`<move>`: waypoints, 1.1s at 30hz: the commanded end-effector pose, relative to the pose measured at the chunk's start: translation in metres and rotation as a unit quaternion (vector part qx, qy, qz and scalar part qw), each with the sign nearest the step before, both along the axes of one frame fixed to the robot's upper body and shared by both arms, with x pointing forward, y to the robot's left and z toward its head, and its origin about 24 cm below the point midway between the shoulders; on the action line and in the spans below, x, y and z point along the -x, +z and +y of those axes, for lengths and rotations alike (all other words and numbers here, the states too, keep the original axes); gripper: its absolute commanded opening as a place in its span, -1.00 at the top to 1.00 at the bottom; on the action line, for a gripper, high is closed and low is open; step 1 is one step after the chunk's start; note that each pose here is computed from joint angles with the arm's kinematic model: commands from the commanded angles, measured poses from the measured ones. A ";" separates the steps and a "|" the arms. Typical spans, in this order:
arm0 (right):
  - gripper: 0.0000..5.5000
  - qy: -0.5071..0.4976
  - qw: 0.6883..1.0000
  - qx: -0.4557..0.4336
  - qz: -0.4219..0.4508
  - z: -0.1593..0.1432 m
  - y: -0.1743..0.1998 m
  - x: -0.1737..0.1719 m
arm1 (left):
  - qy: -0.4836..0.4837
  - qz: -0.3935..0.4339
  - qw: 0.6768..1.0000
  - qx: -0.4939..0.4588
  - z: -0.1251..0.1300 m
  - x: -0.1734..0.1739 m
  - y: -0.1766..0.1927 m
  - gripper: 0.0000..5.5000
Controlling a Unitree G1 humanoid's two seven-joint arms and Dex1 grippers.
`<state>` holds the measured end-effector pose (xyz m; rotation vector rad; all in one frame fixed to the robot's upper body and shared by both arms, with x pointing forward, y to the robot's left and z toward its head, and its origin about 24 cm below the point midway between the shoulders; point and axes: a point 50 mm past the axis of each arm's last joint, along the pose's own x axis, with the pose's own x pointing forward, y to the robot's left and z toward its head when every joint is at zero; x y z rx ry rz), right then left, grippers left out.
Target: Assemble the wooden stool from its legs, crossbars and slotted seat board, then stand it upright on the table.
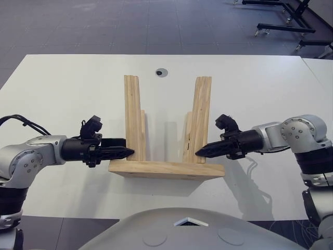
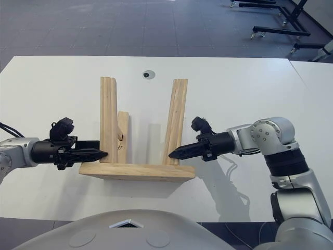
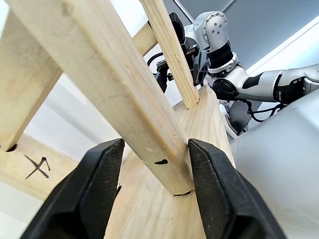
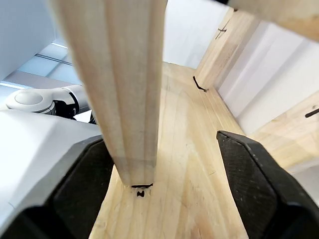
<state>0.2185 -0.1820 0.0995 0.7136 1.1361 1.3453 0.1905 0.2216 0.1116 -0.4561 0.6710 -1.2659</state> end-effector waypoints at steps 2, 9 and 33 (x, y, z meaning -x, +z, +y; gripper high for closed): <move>-0.29 -0.031 0.998 -0.017 -0.060 -0.021 0.018 -0.003 | 0.044 -0.046 0.998 0.019 0.016 -0.002 0.016 0.16; -0.29 -0.055 0.987 -0.065 -0.134 -0.031 0.054 0.005 | 0.098 -0.125 0.986 -0.049 0.048 0.009 0.023 0.16; -0.29 0.143 0.818 0.125 -0.543 -0.051 -0.089 0.078 | -0.152 -0.464 0.843 -0.225 0.016 0.058 -0.007 0.16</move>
